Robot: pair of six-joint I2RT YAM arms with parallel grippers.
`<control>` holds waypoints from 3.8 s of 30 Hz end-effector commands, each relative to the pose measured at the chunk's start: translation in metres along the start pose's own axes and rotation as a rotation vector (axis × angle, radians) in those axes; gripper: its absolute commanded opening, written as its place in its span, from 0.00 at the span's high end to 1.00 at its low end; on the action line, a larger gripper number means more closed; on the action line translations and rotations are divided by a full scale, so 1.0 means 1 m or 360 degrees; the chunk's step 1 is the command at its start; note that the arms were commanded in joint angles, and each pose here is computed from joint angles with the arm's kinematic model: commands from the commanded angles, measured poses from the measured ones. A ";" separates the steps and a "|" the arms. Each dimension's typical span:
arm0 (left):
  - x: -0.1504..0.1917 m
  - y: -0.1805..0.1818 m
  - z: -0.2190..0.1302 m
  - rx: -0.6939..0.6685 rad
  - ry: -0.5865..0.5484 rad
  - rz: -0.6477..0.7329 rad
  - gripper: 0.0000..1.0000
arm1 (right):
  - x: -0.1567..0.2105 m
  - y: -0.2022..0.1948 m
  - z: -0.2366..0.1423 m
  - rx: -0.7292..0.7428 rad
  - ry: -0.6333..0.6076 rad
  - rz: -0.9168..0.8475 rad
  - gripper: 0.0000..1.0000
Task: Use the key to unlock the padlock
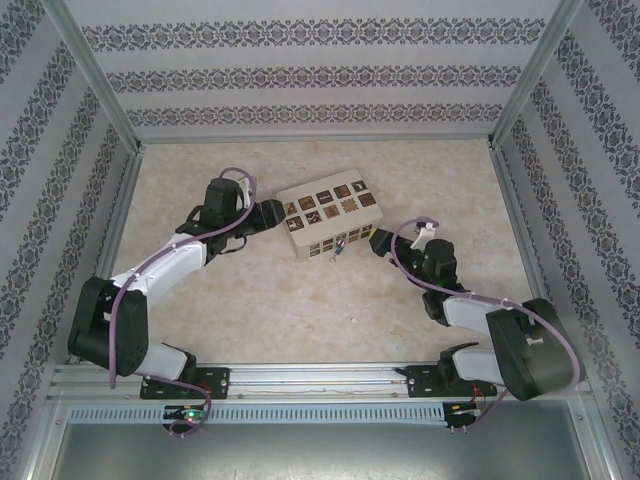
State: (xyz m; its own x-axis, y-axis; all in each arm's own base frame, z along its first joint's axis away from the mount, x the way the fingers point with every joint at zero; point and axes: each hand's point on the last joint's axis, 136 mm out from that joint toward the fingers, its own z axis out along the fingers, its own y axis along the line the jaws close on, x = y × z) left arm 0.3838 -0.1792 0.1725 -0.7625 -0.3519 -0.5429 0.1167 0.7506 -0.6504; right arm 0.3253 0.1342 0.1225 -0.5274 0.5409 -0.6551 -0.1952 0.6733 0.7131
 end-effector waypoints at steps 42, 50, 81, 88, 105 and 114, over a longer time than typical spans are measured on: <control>0.068 -0.031 0.096 0.0072 0.0601 -0.0052 0.57 | 0.054 0.023 0.082 -0.0420 0.0318 0.0254 0.43; 0.079 -0.022 0.099 0.0034 0.0651 -0.0060 0.57 | 0.062 0.025 0.090 -0.0429 0.0355 0.0266 0.44; 0.083 -0.021 0.099 0.0036 0.0662 -0.0081 0.58 | 0.092 0.018 0.099 -0.0390 0.0511 0.0222 0.44; 0.082 -0.021 0.100 0.0038 0.0660 -0.0080 0.58 | 0.086 0.032 0.097 -0.0484 0.0505 0.0170 0.49; 0.084 -0.020 0.099 0.0034 0.0662 -0.0079 0.58 | 0.083 0.037 0.089 -0.0516 0.0499 0.0130 0.71; 0.085 -0.018 0.099 0.0028 0.0669 -0.0078 0.58 | 0.085 0.029 0.090 -0.0461 0.0498 0.0164 0.86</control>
State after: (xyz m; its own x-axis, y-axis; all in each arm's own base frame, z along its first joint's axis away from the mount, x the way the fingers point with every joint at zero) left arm 0.4009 -0.2796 0.1211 -0.9239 -0.1561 -0.3494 0.1478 0.6967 -0.7020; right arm 0.3517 0.2393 0.0487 -0.7893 0.4027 -0.4636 -0.2658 0.4566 0.8491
